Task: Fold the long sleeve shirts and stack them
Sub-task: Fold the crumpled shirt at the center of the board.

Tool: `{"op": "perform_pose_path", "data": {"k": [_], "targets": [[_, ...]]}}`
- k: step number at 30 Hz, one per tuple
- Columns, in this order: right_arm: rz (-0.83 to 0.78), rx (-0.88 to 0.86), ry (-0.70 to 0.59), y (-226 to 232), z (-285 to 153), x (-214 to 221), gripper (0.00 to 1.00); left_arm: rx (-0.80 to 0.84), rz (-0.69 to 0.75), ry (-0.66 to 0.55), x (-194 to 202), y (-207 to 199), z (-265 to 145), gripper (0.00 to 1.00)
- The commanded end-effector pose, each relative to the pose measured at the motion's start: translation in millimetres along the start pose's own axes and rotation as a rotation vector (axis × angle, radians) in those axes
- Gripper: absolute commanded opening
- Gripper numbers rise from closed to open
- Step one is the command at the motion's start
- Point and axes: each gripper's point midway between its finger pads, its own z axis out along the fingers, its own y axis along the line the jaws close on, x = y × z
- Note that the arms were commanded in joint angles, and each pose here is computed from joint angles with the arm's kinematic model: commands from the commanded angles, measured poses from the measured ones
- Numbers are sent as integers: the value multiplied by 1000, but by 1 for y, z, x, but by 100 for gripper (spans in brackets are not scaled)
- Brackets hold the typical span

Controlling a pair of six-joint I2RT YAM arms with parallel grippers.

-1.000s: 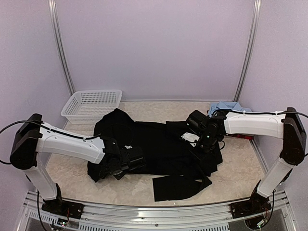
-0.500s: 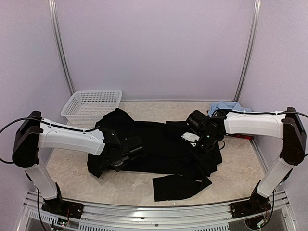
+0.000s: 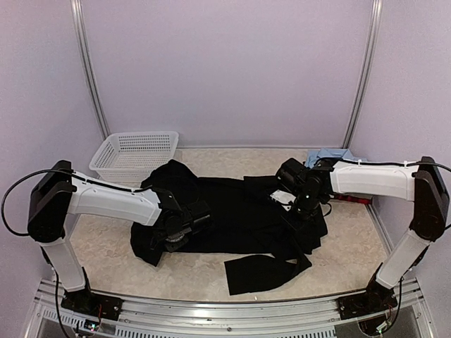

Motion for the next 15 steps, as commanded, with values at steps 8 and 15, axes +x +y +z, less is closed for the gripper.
{"op": "perform_pose_path", "data": {"k": [8, 15], "targets": [[86, 41, 1, -23, -1, 3, 0, -25, 47, 17, -7, 12, -1, 34], [90, 34, 4, -23, 2, 1, 0, -44, 82, 57, -1, 24, 2, 39]]}}
